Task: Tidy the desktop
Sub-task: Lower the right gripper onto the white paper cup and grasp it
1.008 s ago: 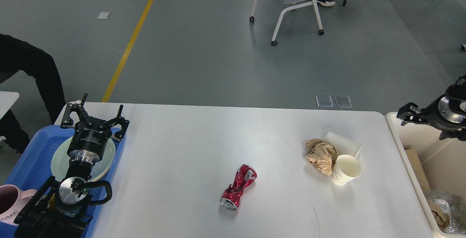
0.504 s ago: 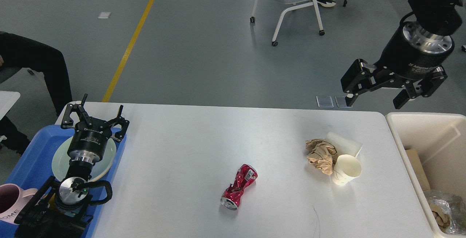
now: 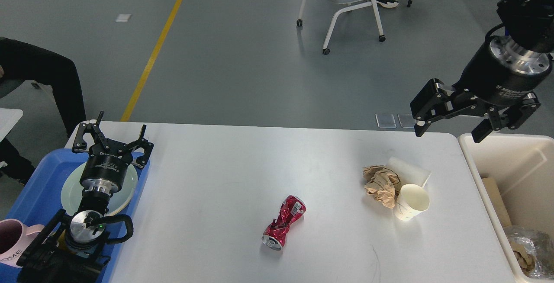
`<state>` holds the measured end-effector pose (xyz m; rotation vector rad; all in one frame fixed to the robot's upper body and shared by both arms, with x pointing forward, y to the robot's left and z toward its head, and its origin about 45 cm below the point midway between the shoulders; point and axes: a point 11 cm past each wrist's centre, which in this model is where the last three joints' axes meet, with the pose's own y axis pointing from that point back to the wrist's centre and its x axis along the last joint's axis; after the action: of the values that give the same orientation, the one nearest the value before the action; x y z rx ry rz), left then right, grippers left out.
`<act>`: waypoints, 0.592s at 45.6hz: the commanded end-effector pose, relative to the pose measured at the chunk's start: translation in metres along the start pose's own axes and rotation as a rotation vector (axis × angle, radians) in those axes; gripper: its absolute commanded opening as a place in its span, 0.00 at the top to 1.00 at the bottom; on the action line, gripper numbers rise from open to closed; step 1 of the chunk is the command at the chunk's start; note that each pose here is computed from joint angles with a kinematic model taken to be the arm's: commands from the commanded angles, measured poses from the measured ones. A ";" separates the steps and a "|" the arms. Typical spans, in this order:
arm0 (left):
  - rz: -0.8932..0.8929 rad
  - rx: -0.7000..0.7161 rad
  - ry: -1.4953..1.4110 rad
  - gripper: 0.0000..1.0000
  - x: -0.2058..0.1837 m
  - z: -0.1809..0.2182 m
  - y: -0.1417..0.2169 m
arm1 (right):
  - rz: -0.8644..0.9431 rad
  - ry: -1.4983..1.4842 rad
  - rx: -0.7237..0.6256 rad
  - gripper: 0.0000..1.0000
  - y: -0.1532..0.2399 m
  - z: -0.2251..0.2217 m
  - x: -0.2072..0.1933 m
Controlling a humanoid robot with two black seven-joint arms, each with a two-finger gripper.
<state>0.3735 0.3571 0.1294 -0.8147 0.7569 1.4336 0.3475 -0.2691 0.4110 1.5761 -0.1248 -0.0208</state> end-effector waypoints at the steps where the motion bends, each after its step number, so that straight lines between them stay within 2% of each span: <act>1: -0.001 0.000 0.000 0.04 0.000 0.000 0.000 | 0.010 -0.020 0.026 0.00 -0.009 0.003 0.004; 8: 0.000 0.001 0.001 0.04 0.000 -0.001 0.000 | 0.038 -0.061 0.015 0.00 -0.046 0.011 0.016; 14: 0.000 0.000 0.000 0.04 0.000 0.000 0.000 | 0.006 -0.110 -0.018 0.00 -0.092 0.028 0.017; 27: -0.001 0.000 0.000 0.04 0.000 0.000 0.000 | 0.031 -0.241 -0.102 0.00 -0.200 0.077 -0.004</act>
<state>0.3737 0.3567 0.1295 -0.8147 0.7568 1.4328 0.3571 -0.3276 0.2470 1.5028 -0.2736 -0.1775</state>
